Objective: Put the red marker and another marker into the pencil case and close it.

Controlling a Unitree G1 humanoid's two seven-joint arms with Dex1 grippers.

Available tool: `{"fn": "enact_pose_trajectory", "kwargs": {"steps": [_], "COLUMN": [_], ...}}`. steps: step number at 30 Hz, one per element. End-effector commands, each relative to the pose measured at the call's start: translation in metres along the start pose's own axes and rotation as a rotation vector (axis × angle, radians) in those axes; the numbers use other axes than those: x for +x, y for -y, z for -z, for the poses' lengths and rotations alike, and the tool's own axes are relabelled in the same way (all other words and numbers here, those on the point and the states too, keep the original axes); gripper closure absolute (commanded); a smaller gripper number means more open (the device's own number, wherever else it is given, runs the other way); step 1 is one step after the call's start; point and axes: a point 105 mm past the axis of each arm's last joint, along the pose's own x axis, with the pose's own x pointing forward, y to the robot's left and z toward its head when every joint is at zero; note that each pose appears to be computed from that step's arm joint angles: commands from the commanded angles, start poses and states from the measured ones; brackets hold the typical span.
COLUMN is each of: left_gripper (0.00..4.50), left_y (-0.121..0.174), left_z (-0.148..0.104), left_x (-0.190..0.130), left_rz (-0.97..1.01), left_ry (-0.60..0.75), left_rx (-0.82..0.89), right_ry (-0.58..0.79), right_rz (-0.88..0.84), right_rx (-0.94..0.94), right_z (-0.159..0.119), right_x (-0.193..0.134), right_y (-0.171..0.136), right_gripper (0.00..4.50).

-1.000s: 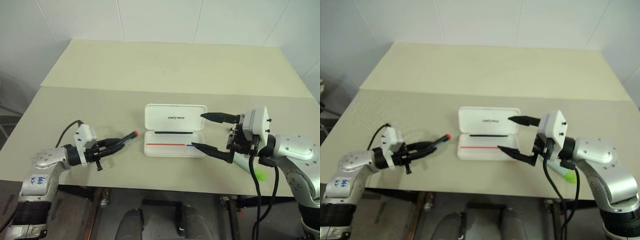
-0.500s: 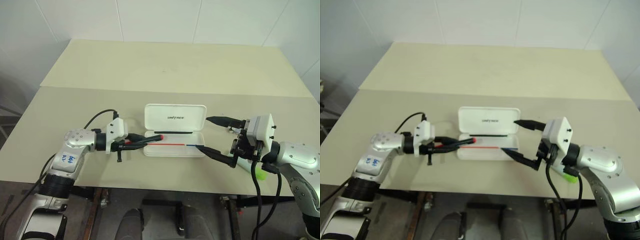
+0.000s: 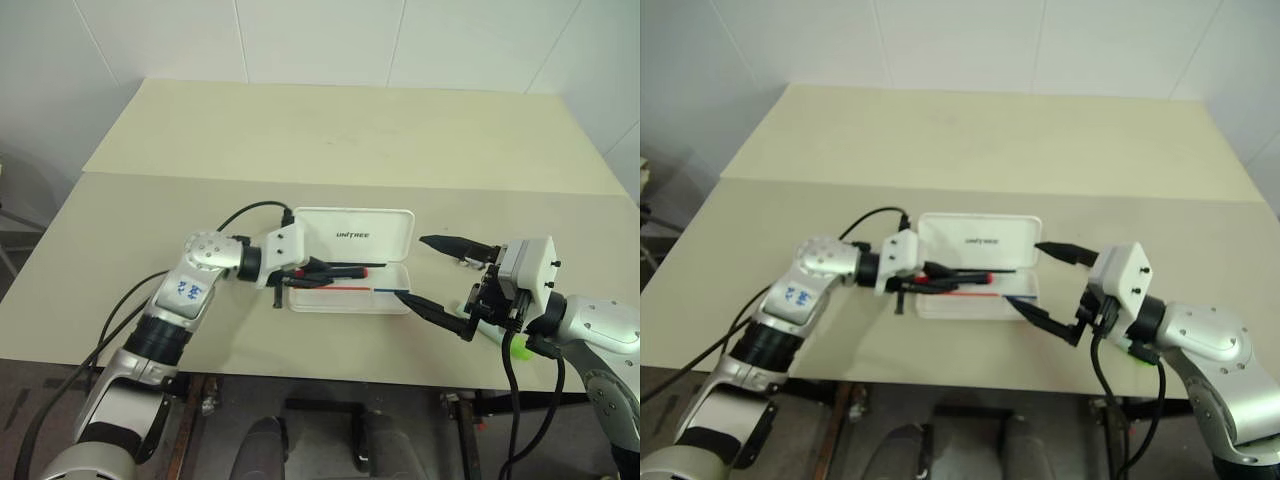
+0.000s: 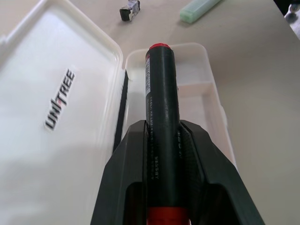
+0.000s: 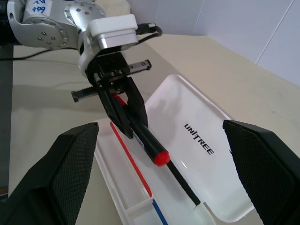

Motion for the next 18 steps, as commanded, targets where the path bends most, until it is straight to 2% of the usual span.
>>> {"fn": "enact_pose_trajectory", "kwargs": {"steps": [1,17,18], "left_gripper": [3.9,3.9,3.55], "left_y": [-0.006,-0.008,-0.008], "left_z": [-0.005,0.011,0.011], "left_x": [0.004,0.024,0.025], "left_rz": [-0.011,0.0,-0.002], "left_ry": [-0.005,-0.033,-0.033], "left_rx": [0.04,0.063,0.063], "right_ry": [0.037,0.003,0.003], "right_rz": [0.024,0.05,0.05], "right_rx": [-0.041,-0.058,-0.059], "right_z": [-0.012,-0.015,-0.015], "right_x": [-0.001,-0.01,-0.01], "right_y": [0.0,-0.001,-0.002], "right_gripper": [0.0,0.0,0.0]}}
